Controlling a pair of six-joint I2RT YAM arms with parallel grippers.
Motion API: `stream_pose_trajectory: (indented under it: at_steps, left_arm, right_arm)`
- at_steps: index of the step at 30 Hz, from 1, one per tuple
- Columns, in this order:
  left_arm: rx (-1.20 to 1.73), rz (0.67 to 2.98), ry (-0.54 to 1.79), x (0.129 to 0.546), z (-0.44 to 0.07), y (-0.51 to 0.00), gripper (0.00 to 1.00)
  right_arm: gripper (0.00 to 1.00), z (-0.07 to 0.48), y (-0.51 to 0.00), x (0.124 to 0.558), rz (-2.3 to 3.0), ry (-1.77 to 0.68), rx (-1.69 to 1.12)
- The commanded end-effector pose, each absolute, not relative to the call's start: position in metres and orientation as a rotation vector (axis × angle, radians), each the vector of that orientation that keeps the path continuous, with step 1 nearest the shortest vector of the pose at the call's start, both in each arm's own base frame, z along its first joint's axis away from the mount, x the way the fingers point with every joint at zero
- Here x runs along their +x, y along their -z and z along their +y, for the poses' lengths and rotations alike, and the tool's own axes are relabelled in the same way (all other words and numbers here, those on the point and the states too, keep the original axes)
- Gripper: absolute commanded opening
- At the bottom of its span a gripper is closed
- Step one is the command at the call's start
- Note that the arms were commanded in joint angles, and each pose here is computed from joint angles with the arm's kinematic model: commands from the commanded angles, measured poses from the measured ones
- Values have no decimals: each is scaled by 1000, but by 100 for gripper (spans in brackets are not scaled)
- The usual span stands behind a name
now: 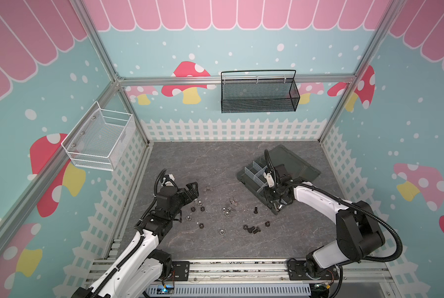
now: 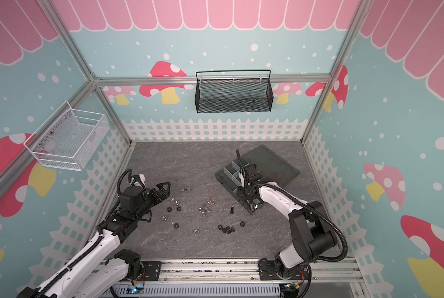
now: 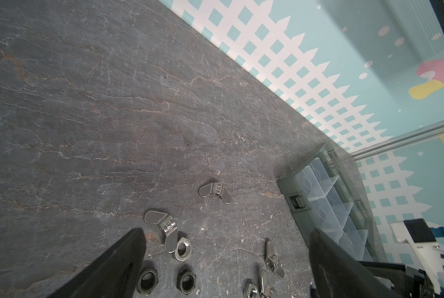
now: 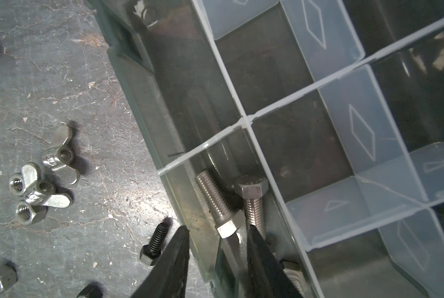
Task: Sort the screws and nuts into containers
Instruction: 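Move the right gripper back over the black bolts near the box, then grasp a black hex bolt with the right gripper and carry it to the box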
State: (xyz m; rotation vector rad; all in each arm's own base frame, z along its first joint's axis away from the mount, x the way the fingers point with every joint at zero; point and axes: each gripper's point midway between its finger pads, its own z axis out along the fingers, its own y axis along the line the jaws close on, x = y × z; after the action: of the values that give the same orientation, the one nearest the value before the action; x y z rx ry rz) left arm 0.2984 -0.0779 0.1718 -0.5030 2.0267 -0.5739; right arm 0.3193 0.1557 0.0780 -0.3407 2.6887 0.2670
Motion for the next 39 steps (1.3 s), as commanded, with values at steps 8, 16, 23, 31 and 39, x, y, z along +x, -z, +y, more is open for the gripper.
stream_pose_trajectory:
  at_steps: [8,16,23,31,39]
  left_arm:
    - [-516,2039,568,295,-76,-170,100]
    - [-542,2037,555,296,-73,-166,100]
    - [-560,2051,534,296,-70,-161,100]
    - [-578,2066,500,296,-66,-156,100]
    - [-606,2064,479,294,-61,-152,100]
  right_arm:
    - [41,152,-116,321,2607,-257,-284]
    - [41,163,-118,301,2648,-133,-321]
    - [41,178,-108,264,2727,-98,-335]
    - [42,167,-95,227,2811,-127,-271]
    - [42,157,-79,202,2891,-143,-224]
